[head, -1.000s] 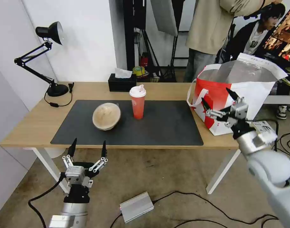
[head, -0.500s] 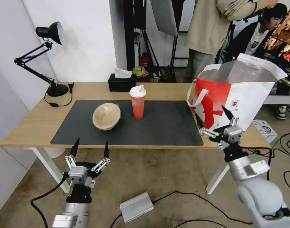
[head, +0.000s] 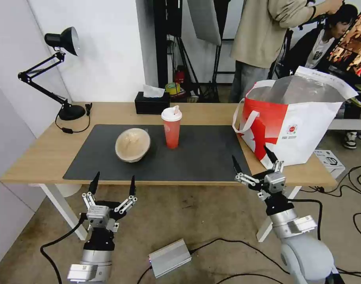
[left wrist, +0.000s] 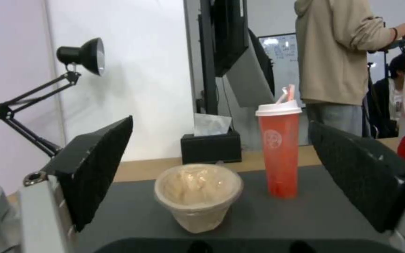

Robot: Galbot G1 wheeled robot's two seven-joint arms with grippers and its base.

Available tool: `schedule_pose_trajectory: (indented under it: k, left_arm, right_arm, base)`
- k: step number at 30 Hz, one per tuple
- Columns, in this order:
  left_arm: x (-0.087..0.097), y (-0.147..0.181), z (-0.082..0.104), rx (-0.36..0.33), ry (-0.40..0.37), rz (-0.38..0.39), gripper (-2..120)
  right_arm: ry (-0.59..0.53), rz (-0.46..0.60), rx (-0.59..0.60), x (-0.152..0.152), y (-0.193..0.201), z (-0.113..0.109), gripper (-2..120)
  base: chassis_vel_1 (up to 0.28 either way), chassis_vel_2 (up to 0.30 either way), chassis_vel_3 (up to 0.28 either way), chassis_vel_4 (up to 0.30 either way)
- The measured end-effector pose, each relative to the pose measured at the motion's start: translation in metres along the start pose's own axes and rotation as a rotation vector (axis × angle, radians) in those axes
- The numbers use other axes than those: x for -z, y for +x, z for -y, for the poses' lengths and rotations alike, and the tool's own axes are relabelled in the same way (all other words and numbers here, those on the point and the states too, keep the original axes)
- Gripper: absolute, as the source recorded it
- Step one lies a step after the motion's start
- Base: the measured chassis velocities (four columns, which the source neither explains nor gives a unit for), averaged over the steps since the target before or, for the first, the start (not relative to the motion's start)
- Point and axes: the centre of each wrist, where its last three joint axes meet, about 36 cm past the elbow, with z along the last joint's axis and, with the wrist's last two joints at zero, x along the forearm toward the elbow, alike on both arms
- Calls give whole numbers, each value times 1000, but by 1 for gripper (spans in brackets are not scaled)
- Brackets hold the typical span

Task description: Pick up the trash from the table and place it into the takeout bag.

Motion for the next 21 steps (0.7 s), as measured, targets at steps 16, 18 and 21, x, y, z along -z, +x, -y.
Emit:
schedule_pose_trajectory:
  k: [16, 18, 21]
  left_arm:
    - [0, 0, -7, 22, -8, 3, 100]
    - [-1, 0, -7, 22, -8, 3, 100]
    - [-1, 0, -7, 24, -7, 4, 100]
  right_arm:
    - [-20, -39, 12, -21, 26, -15, 100]
    - [-21, -40, 12, -22, 27, -16, 100]
    - [-22, -41, 14, -23, 29, -18, 100]
  base:
    - [0, 0, 0, 0]
    - [0, 0, 0, 0]
    - [0, 0, 0, 0]
